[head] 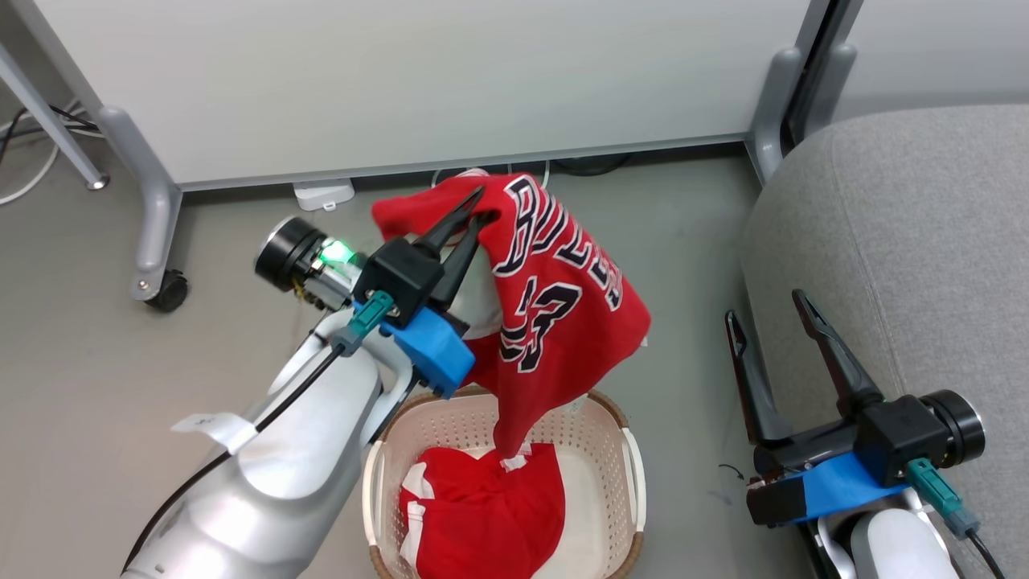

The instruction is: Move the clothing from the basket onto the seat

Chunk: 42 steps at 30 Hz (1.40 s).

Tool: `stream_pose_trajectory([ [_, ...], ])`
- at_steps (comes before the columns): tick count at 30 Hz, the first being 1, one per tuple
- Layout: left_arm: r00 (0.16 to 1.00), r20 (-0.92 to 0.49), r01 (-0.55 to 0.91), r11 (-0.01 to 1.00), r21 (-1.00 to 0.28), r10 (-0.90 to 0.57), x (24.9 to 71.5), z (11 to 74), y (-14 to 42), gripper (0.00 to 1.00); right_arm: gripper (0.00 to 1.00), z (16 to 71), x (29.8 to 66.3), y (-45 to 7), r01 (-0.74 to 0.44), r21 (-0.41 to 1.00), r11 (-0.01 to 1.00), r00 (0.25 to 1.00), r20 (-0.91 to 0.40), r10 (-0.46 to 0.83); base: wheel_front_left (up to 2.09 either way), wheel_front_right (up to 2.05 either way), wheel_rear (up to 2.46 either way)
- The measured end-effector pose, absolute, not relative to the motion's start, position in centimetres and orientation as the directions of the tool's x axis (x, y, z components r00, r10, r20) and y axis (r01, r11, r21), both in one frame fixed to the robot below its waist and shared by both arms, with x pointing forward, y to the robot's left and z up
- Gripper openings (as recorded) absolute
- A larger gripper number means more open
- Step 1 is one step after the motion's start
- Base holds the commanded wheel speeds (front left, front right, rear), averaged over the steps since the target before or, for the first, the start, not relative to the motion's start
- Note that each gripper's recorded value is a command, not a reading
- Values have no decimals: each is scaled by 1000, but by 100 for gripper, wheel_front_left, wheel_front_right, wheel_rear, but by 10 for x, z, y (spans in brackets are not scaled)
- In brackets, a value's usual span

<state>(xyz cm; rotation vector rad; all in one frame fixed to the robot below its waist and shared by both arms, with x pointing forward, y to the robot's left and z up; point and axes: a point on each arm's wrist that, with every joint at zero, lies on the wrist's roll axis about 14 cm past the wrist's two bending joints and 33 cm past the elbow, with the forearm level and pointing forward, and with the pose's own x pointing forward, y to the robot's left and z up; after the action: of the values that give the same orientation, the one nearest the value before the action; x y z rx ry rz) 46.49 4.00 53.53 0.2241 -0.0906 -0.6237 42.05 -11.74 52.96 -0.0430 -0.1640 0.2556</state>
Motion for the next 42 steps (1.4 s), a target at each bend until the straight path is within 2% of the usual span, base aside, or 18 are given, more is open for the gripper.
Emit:
stream_pose_trajectory([
  [9,773,109,582,768,267,-624,457,574,24,0,100,534,414,-113,-261,-56,964,949,167,267,0,0,0],
  [24,748,138,597,749,288,-649,448,586,15,0,100,540,411,-108,-272,-76,959,943,180,282,0,0,0],
  [36,735,140,610,737,290,-663,441,587,9,0,100,581,435,-65,-406,-265,874,846,251,469,0,0,0],
  [42,725,150,616,730,296,-672,435,591,6,0,100,577,448,-45,-475,-330,816,808,204,553,0,0,0],
])
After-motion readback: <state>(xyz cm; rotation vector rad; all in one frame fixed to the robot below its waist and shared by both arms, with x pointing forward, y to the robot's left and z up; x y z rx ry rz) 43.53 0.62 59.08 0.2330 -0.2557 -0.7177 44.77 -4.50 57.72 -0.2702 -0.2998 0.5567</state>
